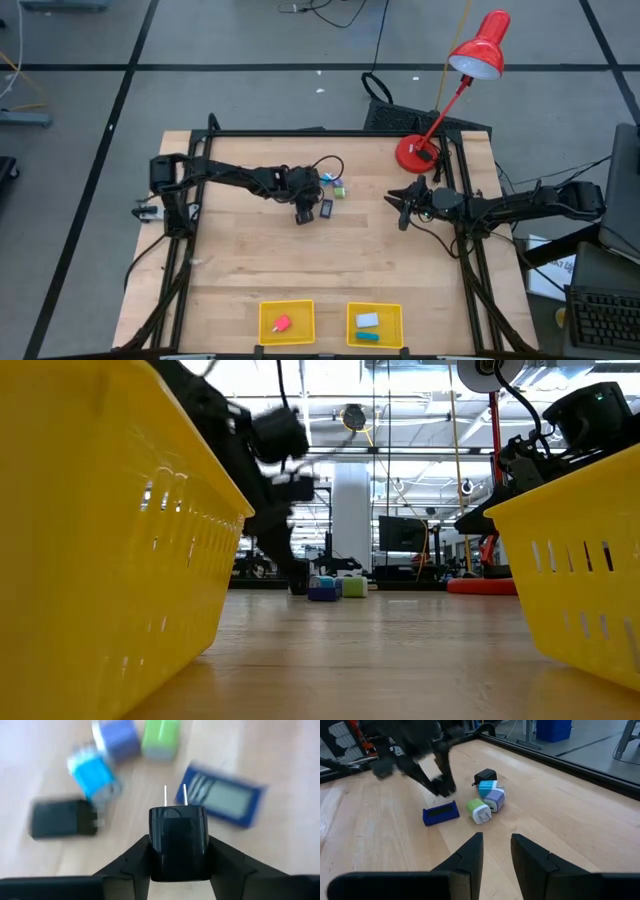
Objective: Pick & Place Office items
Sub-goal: Put the bottom black adapter into the left yellow bin
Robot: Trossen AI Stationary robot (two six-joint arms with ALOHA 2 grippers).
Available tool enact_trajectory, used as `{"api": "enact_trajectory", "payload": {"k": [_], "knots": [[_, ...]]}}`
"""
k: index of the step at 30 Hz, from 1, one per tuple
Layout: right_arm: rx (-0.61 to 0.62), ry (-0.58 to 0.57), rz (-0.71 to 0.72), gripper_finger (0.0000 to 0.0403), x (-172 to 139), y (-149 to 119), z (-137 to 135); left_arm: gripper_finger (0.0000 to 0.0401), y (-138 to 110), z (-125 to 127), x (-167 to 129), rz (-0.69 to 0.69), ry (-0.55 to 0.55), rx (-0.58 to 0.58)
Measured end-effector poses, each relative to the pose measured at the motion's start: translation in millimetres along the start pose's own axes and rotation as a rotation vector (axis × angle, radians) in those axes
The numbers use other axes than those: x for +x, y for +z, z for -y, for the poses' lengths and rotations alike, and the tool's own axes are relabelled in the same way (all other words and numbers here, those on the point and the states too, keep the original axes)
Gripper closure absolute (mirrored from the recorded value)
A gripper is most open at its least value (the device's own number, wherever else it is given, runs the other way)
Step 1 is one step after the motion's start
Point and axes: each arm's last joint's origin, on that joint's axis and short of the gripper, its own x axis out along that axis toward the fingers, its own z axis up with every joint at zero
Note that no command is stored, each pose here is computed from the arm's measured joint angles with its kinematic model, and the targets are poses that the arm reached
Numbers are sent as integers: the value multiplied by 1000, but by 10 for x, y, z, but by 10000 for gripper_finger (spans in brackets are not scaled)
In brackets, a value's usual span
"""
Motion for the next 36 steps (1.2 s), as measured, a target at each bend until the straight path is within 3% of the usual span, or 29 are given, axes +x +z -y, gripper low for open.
{"api": "enact_trajectory", "payload": {"k": [6,11,14,21,24,29,33,36], "knots": [[0,-3,2,314,0,1,1,253,135,111,-411,97,-19,19],[0,-3,1,314,0,1,1,210,178,270,-820,158,-59,-1],[-4,-4,-2,314,0,-3,2,203,185,435,-1087,212,-103,22],[-26,-5,5,314,0,4,1,262,127,861,-1572,318,-236,87],[-10,-5,7,314,-1,6,1,294,90,1007,-1624,319,-244,76],[36,-5,4,314,0,3,1,303,-98,1150,-1467,108,-186,-121],[54,-6,4,314,0,3,1,255,-284,1185,-1271,-120,-90,-376],[56,-6,3,314,0,2,1,206,-376,1206,-1118,-233,-21,-476]]}}
